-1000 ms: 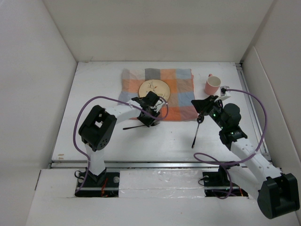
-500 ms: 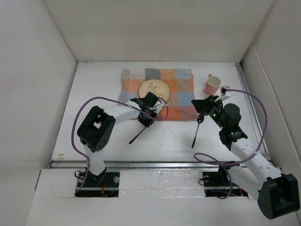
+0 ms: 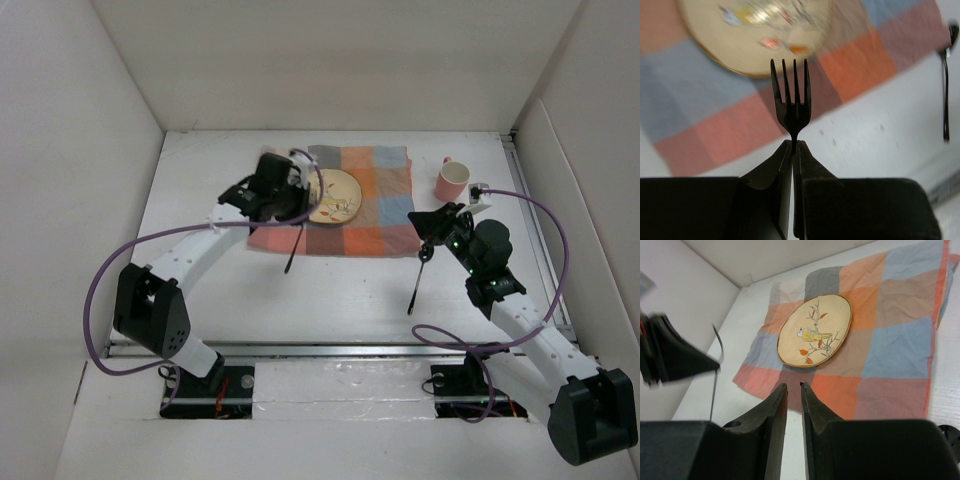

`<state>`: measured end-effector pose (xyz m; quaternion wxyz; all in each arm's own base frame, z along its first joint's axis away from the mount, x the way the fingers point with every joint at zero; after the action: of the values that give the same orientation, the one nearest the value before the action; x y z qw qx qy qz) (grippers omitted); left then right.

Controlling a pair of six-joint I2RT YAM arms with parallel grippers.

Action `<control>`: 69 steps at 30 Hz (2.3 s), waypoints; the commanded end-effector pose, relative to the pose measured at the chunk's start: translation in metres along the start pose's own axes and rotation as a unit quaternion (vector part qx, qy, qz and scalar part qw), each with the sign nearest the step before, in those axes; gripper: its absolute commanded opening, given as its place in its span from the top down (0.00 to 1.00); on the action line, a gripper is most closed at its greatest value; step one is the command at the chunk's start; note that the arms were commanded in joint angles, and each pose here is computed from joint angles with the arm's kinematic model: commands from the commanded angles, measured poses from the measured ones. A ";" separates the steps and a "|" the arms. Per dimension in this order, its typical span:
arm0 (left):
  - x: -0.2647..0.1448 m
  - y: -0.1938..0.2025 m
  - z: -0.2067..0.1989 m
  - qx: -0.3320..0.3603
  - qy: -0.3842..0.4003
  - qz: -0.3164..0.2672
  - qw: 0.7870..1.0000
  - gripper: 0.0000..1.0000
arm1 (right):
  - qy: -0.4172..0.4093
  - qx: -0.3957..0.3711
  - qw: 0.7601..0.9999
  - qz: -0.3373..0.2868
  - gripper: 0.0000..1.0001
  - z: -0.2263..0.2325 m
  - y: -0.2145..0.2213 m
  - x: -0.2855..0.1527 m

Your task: Set the dinner table for one person

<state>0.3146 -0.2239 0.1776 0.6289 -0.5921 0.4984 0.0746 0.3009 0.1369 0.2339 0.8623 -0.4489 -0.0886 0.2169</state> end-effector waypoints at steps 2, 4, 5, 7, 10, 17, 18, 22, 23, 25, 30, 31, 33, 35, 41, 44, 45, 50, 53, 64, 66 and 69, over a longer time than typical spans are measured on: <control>0.002 -0.069 0.063 -0.089 -0.090 -0.093 0.988 1.00 | -0.016 -0.018 0.999 -0.022 0.77 0.013 -0.017 0.004; 0.023 -0.085 0.076 -0.091 -0.101 -0.075 0.988 1.00 | -0.016 -0.017 0.999 -0.022 0.77 0.012 -0.017 0.005; 0.034 -0.096 0.089 -0.084 -0.130 -0.072 0.985 1.00 | -0.018 -0.018 0.999 -0.022 0.77 0.015 -0.016 0.005; 0.048 -0.101 0.100 -0.087 -0.137 -0.065 0.985 1.00 | -0.018 -0.019 0.999 -0.023 0.77 0.015 -0.017 0.004; 0.068 -0.108 0.132 -0.111 -0.158 -0.059 0.980 1.00 | -0.019 -0.020 0.999 -0.024 0.77 0.015 -0.017 0.004; 0.082 -0.102 0.170 -0.140 -0.177 -0.046 0.973 1.00 | -0.016 -0.022 0.999 -0.019 0.77 0.015 -0.015 0.007; 0.083 -0.099 0.172 -0.139 -0.182 -0.043 0.973 1.00 | -0.018 -0.022 0.999 -0.015 0.77 0.016 -0.012 0.007; 0.092 -0.087 0.180 -0.133 -0.187 -0.026 0.973 1.00 | -0.015 -0.023 1.000 -0.014 0.77 0.015 -0.011 0.009; 0.095 -0.085 0.180 -0.130 -0.183 -0.023 0.974 1.00 | -0.015 -0.024 1.000 -0.014 0.77 0.014 -0.011 0.009; 0.104 -0.080 0.182 -0.130 -0.180 -0.015 0.975 1.00 | -0.015 -0.024 1.000 -0.012 0.77 0.016 -0.009 0.009; 0.119 -0.073 0.186 -0.131 -0.175 -0.004 0.976 1.00 | -0.015 -0.025 1.000 -0.008 0.77 0.016 -0.007 0.012; 0.124 -0.070 0.186 -0.132 -0.174 0.000 0.976 1.00 | -0.014 -0.027 1.000 -0.008 0.77 0.016 -0.007 0.012; 0.125 -0.073 0.187 -0.133 -0.174 -0.002 0.976 1.00 | -0.014 -0.028 0.999 -0.006 0.77 0.017 -0.005 0.012; 0.129 -0.073 0.190 -0.135 -0.179 -0.002 0.975 1.00 | -0.012 -0.028 1.000 -0.004 0.77 0.016 -0.005 0.014; 0.143 -0.064 0.196 -0.139 -0.183 0.015 0.973 0.99 | -0.009 -0.029 1.000 -0.004 0.77 0.014 -0.004 0.015; 0.145 -0.058 0.198 -0.145 -0.194 0.022 0.970 0.85 | -0.005 -0.029 1.000 -0.004 0.77 0.013 -0.004 0.015; 0.145 -0.056 0.198 -0.146 -0.194 0.023 0.970 0.82 | -0.009 -0.030 1.000 -0.001 0.77 0.015 -0.002 0.016; 0.124 -0.074 0.190 -0.152 -0.188 -0.014 0.970 0.02 | -0.001 -0.033 0.999 -0.002 0.76 0.013 -0.002 0.017; 0.085 -0.107 0.177 -0.153 -0.181 -0.080 0.968 0.01 | 0.004 -0.034 0.999 -0.003 0.76 0.012 -0.001 0.017; -0.155 -0.140 0.012 -0.112 -0.026 -0.395 0.912 0.01 | 0.205 -0.035 0.977 0.054 0.94 -0.058 0.049 -0.030; -0.177 -0.125 -0.003 -0.105 -0.003 -0.397 0.912 0.01 | 0.242 -0.034 0.966 0.081 0.81 -0.072 0.064 -0.052; -0.217 -0.091 -0.022 -0.075 0.027 -0.410 0.908 0.12 | 0.254 -0.017 0.962 0.096 0.65 -0.078 0.077 -0.064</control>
<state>0.2762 -0.1585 0.4283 0.5461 -0.7983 0.1773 -0.1818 0.2647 0.1051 0.1535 0.8362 -0.5053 0.1115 0.1816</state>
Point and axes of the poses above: each gripper's point midway between its finger pads, its own x axis out along the fingers, its own z axis along the line the jaws close on, y = z × x, the point moved 2 cm from there along -x, back along the fingers, and after that the axes turned 1 degree about x, right-handed, at the moved point
